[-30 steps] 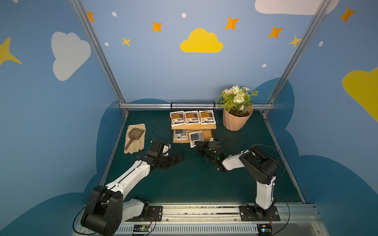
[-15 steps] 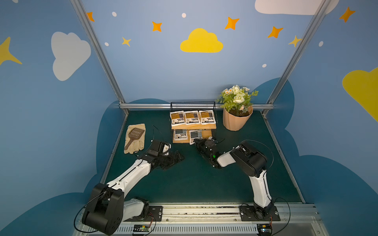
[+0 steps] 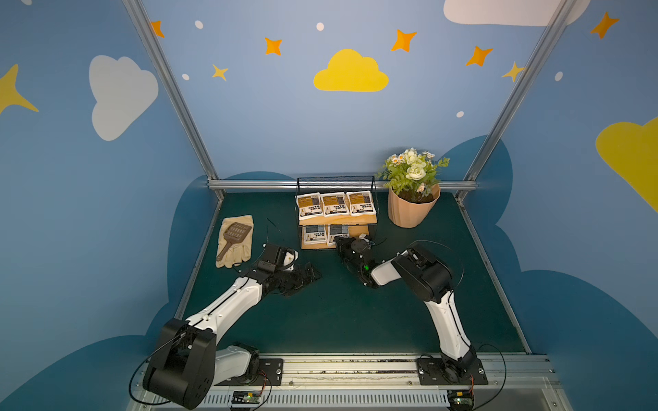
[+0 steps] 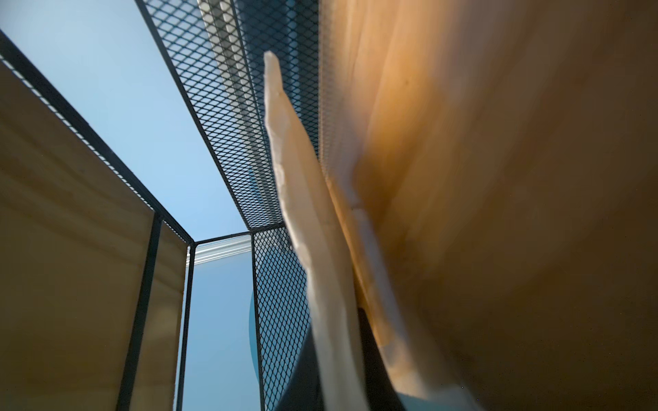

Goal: Place the bagged coffee beans on the shelf by color
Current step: Place the bagged coffee beans on the shelf.

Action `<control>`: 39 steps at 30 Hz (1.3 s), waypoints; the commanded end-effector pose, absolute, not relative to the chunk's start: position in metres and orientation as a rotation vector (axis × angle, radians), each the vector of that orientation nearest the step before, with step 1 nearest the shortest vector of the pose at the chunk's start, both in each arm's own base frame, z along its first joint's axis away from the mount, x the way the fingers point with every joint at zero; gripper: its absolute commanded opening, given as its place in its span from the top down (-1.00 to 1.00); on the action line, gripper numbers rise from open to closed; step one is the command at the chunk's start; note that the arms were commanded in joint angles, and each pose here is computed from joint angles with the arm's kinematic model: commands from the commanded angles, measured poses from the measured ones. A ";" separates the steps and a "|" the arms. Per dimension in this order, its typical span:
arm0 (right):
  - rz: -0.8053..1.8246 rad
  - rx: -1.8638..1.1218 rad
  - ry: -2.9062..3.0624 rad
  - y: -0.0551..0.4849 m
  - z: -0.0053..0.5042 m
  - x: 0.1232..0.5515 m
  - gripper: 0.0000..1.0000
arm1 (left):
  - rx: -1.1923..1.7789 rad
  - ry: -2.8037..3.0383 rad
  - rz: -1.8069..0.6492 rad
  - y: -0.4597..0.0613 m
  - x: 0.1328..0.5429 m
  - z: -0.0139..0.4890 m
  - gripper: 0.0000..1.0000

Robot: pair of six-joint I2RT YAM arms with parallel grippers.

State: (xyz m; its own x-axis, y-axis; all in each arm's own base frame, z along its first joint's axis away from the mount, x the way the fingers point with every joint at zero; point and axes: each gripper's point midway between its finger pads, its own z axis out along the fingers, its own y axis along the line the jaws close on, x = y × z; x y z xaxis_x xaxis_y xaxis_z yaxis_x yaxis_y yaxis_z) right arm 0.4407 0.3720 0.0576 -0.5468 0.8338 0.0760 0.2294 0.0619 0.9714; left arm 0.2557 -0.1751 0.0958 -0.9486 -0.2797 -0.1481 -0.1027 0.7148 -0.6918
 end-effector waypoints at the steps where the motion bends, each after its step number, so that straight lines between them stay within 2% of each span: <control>1: 1.485 1.081 1.805 0.370 0.052 0.451 1.00 | -0.283 2.673 -1.077 -0.176 0.255 0.101 -1.00; 4: 1.454 1.092 1.811 0.368 0.048 0.456 0.99 | -0.286 2.673 -1.080 -0.176 0.255 0.100 -1.00; 5: 1.447 1.093 1.816 0.368 0.047 0.457 0.91 | -0.283 2.673 -1.083 -0.176 0.254 0.101 -1.00; 8: 1.422 1.095 1.826 0.366 0.046 0.459 0.52 | -0.284 2.670 -1.082 -0.176 0.253 0.101 -1.00; 12: 1.409 1.092 1.830 0.364 0.047 0.457 0.13 | -0.289 2.665 -1.087 -0.176 0.253 0.101 -1.00; 17: 1.395 1.094 1.840 0.361 0.046 0.449 -0.21 | -0.291 2.659 -1.089 -0.176 0.253 0.103 -1.00; 25: 1.412 1.099 1.822 0.355 0.050 0.438 -0.28 | -0.296 2.658 -1.094 -0.176 0.252 0.103 -1.00; 34: 1.406 1.125 1.784 0.347 0.054 0.448 -0.30 | -0.302 2.658 -1.098 -0.176 0.252 0.103 -1.00; 39: 1.312 1.162 1.805 0.339 0.054 0.451 -0.42 | -0.307 2.661 -1.098 -0.176 0.252 0.103 -1.00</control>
